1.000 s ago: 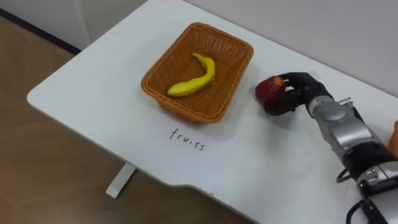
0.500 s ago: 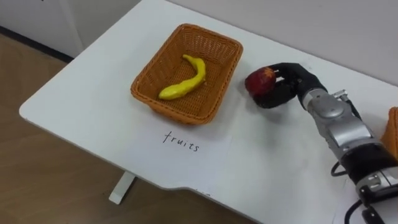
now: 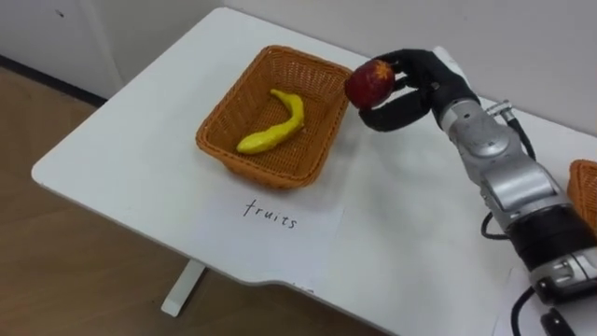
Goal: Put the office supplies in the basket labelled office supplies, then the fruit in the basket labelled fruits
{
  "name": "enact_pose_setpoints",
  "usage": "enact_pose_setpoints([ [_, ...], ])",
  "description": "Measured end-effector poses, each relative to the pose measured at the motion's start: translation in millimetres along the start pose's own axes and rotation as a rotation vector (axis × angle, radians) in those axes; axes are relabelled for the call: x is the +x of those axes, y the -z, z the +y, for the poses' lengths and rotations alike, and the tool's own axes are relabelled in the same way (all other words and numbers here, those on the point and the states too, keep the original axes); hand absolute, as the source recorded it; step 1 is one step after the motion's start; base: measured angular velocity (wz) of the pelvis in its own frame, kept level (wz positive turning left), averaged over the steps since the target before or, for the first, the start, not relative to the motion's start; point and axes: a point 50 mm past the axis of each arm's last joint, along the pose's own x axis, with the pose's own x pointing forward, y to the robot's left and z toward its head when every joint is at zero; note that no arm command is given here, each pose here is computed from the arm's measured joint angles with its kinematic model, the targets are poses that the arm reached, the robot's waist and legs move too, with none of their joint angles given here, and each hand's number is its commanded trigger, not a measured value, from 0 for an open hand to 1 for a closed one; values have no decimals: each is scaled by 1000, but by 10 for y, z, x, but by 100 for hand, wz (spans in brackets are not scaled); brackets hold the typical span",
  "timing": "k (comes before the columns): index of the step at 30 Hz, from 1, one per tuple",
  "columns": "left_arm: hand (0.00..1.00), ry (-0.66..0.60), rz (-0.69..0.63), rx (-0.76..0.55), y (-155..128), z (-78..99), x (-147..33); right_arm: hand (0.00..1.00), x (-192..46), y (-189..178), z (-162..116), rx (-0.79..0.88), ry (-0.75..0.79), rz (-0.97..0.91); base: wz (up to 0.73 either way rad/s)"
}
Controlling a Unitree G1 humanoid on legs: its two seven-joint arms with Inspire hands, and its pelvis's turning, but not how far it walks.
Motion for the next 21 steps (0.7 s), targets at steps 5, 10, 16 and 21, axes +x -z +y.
enact_pose_setpoints([
  [5, 0, 8, 0, 1, -4, -3, 2, 100, -8, -97, 2, -64, 0, -36, 0],
  [10, 0, 7, 13, -2, 33, 9, -3, 100, -9, -110, 24, -117, -37, -33, 1],
  [16, 0, -1, 24, -6, 57, 10, -7, 100, -3, -97, 89, -208, -62, -1, 0],
  [21, 0, -8, 20, -17, 38, 29, -3, 100, 8, -135, 223, -198, -85, 1, 1],
])
